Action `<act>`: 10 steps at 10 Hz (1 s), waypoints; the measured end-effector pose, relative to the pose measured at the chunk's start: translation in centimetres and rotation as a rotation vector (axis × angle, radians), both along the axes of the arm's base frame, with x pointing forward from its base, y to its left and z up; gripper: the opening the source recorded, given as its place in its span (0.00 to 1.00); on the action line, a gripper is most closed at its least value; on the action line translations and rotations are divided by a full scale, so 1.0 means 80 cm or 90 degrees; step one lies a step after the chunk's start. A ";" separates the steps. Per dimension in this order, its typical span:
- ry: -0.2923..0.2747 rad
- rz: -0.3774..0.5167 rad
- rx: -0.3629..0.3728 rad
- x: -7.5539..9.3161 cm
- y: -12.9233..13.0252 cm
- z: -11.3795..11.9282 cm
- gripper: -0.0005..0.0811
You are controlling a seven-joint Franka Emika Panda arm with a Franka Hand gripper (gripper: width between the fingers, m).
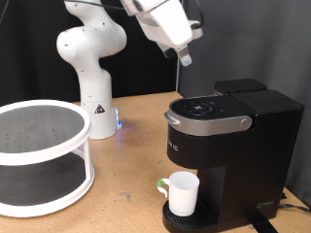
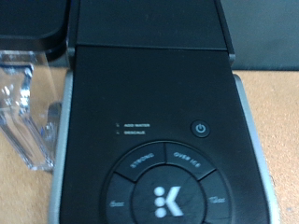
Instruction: Make a cup of coffee with the keurig machine
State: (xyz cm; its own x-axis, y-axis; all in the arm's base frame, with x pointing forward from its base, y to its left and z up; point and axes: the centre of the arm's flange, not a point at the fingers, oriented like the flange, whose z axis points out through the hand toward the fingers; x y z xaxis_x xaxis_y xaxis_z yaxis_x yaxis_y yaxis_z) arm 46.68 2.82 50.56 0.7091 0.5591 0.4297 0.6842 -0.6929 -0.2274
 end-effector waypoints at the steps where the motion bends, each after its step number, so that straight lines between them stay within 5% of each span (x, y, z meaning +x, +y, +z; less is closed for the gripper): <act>1: 0.006 0.010 -0.025 0.010 0.010 0.005 0.99; 5: 0.010 0.012 -0.064 0.054 0.045 0.022 0.99; 10: 0.005 0.041 -0.145 0.071 0.077 -0.012 0.99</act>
